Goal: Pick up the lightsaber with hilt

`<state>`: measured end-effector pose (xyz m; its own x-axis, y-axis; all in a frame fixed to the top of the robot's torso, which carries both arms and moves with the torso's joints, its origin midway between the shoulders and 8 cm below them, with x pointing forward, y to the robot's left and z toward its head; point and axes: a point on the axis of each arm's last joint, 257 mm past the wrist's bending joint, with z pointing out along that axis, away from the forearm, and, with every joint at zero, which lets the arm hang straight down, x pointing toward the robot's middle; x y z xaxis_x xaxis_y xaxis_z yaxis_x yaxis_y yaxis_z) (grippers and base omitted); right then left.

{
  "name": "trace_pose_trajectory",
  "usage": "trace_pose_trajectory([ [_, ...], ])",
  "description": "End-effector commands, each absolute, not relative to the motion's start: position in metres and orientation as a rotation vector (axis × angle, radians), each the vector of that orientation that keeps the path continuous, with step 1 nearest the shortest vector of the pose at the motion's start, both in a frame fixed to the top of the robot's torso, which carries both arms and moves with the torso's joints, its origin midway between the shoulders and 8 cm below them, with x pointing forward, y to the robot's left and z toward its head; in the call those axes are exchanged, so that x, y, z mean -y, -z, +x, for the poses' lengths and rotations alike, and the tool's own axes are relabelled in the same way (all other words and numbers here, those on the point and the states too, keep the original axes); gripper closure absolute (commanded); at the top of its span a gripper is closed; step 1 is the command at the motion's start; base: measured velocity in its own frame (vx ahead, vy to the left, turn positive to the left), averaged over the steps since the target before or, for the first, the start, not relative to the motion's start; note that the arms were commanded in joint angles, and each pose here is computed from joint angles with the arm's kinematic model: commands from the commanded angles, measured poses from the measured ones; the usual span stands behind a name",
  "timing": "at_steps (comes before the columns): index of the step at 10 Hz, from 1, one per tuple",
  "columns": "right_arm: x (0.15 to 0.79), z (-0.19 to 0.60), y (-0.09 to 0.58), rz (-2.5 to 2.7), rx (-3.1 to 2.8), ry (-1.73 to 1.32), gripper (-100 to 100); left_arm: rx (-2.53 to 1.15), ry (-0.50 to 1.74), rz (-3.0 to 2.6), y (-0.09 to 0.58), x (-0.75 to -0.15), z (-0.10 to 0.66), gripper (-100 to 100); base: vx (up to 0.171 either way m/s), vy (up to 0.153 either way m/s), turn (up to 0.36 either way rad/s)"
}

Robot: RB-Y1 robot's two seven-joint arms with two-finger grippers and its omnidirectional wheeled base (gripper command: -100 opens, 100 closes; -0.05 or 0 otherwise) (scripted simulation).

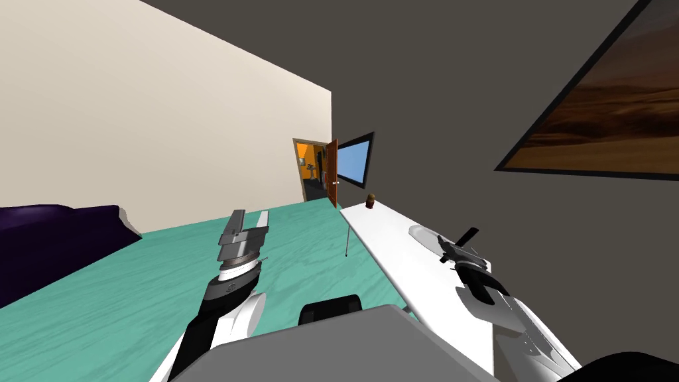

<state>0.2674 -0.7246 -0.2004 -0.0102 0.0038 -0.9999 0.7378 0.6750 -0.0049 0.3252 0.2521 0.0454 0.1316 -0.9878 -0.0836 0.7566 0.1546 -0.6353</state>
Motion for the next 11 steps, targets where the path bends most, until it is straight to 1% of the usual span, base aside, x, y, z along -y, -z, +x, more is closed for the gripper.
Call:
trace_pose_trajectory([
  [1, 0.725, 0.267, 0.2, 0.649, -1.483, 0.65, -100, -0.559, 1.347, -0.506, -0.045, -0.252, 0.325, 0, -0.041, -0.016, 0.023],
  [2, 0.725, 0.268, 0.2, 0.65, -1.483, 0.648, 0, -0.559, 1.347, -0.506, -0.045, -0.252, 0.325, 0, -0.008, -0.003, -0.005],
  [3, 0.708, 0.291, 0.221, 0.644, -1.516, 0.626, -100, -0.559, 1.347, -0.506, -0.045, -0.252, 0.325, 0, -0.026, -0.042, -0.366],
  [4, 0.706, 0.3, 0.216, 0.642, -1.5, 0.613, -100, -0.559, 1.347, -0.506, -0.045, -0.252, 0.325, 0, -0.035, -0.039, -0.176],
  [5, 0.687, 0.32, 0.238, 0.632, -1.541, 0.596, -100, -0.559, 1.347, -0.506, -0.045, -0.252, 0.325, 0, -0.051, -0.049, -0.296],
  [6, 0.684, 0.335, 0.228, 0.628, -1.516, 0.577, -100, -0.559, 1.347, -0.506, -0.045, -0.252, 0.325, 0, -0.034, -0.042, -0.136],
  [7, 0.664, 0.351, 0.252, 0.615, -1.565, 0.562, -100, -0.559, 1.347, -0.506, -0.045, -0.252, 0.325, 0, -0.025, -0.067, -0.363],
  [8, 0.663, 0.357, 0.247, 0.61, -1.556, 0.557, -100, -0.559, 1.347, -0.506, -0.045, -0.252, 0.325, 0, -0.019, -0.055, -0.135],
  [9, 0.659, 0.37, 0.237, 0.608, -1.532, 0.539, -100, -0.559, 1.347, -0.506, -0.045, -0.252, 0.325, 0, -0.007, -0.03, 0.057],
  [10, 0.636, 0.39, 0.257, 0.584, -1.577, 0.523, -100, -0.559, 1.347, -0.506, -0.045, -0.252, 0.325, 0, -0.023, -0.052, -0.309],
  [11, 0.631, 0.407, 0.242, 0.58, -1.546, 0.5, -100, -0.559, 1.347, -0.506, -0.045, -0.252, 0.325, 0, -0.026, -0.043, -0.172],
])
